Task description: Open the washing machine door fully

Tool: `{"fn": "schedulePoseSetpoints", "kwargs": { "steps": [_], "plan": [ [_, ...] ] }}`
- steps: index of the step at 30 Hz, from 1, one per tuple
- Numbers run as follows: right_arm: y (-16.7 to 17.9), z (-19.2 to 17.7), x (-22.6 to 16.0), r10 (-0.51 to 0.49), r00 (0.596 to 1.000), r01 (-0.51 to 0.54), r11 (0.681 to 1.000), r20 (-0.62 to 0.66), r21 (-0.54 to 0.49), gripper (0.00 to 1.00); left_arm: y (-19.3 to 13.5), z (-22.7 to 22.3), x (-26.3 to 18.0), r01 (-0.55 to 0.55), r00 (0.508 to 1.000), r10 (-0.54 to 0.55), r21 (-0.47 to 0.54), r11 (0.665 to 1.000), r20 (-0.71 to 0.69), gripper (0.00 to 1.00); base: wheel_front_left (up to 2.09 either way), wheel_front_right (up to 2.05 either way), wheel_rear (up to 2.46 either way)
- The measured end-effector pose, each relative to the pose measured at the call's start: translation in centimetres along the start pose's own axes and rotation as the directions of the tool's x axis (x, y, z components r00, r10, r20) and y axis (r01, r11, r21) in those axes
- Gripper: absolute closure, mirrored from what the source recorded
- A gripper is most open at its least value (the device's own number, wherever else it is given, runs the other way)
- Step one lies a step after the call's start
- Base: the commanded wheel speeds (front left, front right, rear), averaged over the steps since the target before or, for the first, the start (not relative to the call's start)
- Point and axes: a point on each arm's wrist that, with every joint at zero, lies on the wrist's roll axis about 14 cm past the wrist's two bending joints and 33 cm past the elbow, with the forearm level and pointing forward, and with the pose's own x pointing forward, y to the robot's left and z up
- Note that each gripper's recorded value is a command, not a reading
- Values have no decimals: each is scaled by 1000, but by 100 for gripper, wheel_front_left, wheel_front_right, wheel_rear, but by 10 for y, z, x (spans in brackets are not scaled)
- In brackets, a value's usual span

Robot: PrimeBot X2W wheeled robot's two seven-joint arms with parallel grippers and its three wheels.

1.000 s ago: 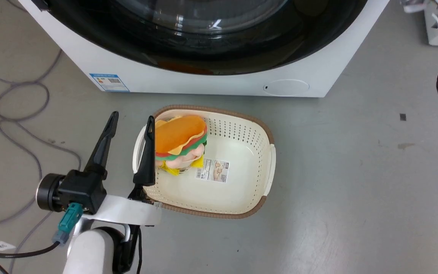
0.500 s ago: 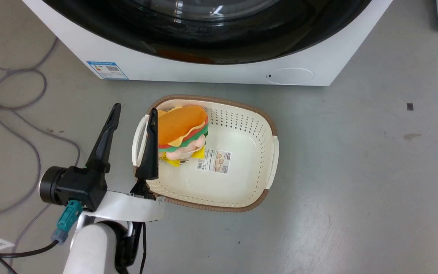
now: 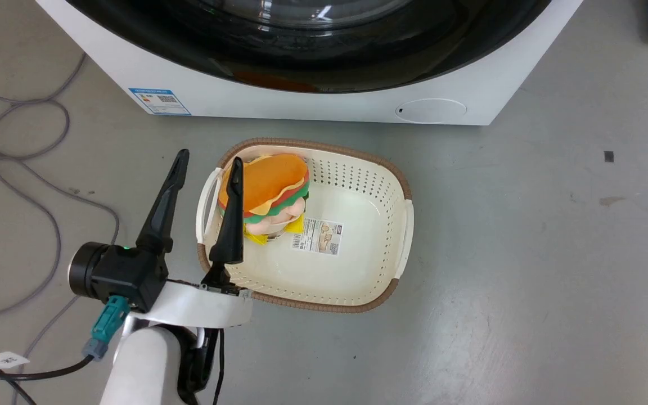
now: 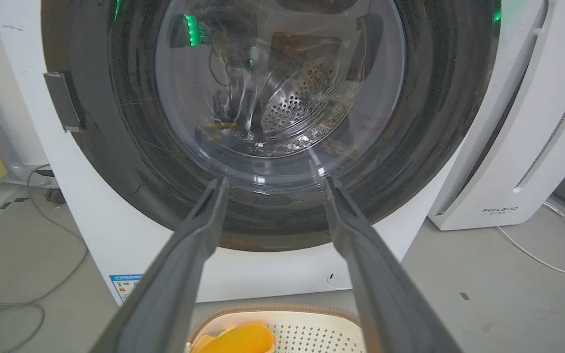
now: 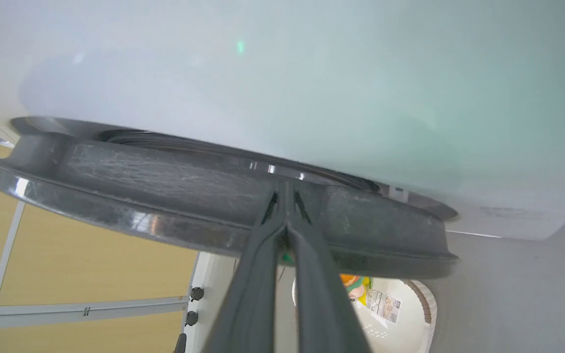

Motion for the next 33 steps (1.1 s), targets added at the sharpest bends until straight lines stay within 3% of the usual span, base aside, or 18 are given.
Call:
{"fn": "schedulePoseSetpoints", "kwargs": {
  "steps": [11, 21, 33],
  "plan": [
    [14, 2, -16, 6, 998, -6, 1000, -65, -2, 100, -7, 9, 1, 18, 1000, -18, -14, 1000, 26, 0, 0, 0, 0],
    [7, -15, -20, 13, 992, -12, 1000, -122, 7, 100, -9, 13, -1, 17, 999, -16, -21, 1000, 34, 0, 0, 0, 0],
    [6, -25, -27, 107, 985, -94, 991, -133, 101, 100, -9, 10, -5, 12, 1000, -11, -22, 1000, 20, 0, 0, 0, 0]
  ]
}}
